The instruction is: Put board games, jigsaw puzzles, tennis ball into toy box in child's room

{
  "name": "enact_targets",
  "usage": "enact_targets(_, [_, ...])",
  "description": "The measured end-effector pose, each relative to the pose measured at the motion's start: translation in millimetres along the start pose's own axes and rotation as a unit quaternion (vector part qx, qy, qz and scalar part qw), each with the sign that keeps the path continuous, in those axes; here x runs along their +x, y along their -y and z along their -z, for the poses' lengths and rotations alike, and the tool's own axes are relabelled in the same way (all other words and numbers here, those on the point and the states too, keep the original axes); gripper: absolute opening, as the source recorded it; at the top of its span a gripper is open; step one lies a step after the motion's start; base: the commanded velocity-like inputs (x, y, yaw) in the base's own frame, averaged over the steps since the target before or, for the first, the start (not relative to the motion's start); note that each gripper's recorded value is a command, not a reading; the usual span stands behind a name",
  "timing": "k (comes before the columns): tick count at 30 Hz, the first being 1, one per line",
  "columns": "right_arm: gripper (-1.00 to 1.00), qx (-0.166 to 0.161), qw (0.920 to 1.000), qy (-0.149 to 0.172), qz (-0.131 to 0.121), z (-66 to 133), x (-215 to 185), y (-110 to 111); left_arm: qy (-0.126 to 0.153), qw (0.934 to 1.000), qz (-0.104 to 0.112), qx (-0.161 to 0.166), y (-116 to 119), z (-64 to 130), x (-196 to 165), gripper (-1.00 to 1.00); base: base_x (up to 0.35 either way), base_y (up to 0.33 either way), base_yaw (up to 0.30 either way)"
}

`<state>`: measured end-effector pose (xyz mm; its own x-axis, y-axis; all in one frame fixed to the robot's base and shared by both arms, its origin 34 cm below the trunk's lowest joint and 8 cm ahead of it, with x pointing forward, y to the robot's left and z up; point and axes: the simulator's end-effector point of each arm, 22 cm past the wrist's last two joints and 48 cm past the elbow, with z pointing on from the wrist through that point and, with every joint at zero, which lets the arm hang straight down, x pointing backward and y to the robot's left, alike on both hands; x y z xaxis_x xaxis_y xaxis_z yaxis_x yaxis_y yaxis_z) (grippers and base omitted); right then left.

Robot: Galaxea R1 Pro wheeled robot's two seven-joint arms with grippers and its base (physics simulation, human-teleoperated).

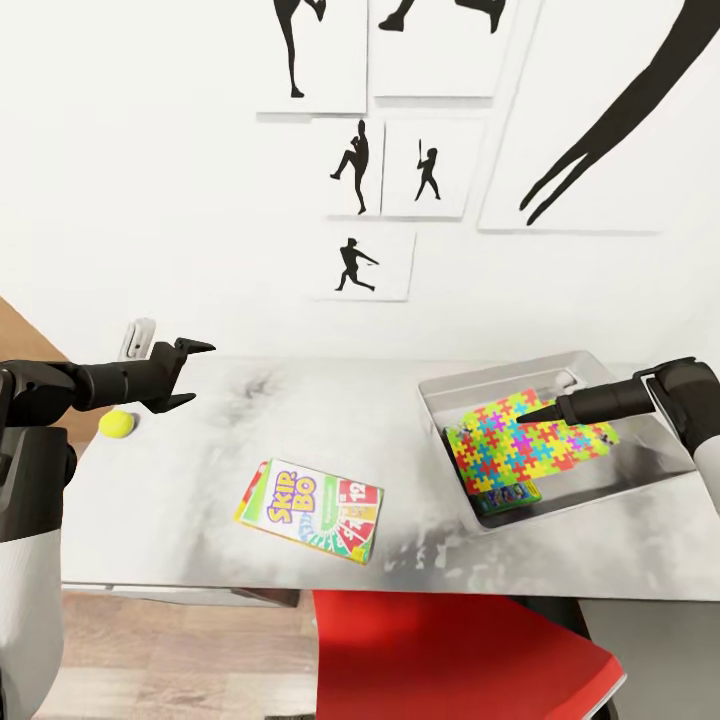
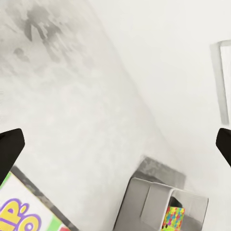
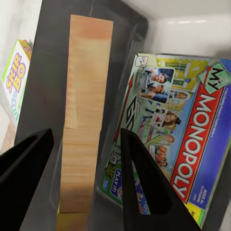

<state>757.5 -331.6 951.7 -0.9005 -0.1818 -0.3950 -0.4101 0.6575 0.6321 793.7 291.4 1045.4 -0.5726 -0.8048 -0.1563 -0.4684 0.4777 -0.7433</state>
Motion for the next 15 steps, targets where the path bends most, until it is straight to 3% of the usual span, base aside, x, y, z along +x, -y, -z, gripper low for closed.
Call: enact_targets(15, [-1.0,0.0,1.0,0.002,0.001,0.5,-2.7,-0.1,-0.001,1.0,0.001,-0.002,-1.8,-1.5,0.3,1.0,0.0,0.0,0.0])
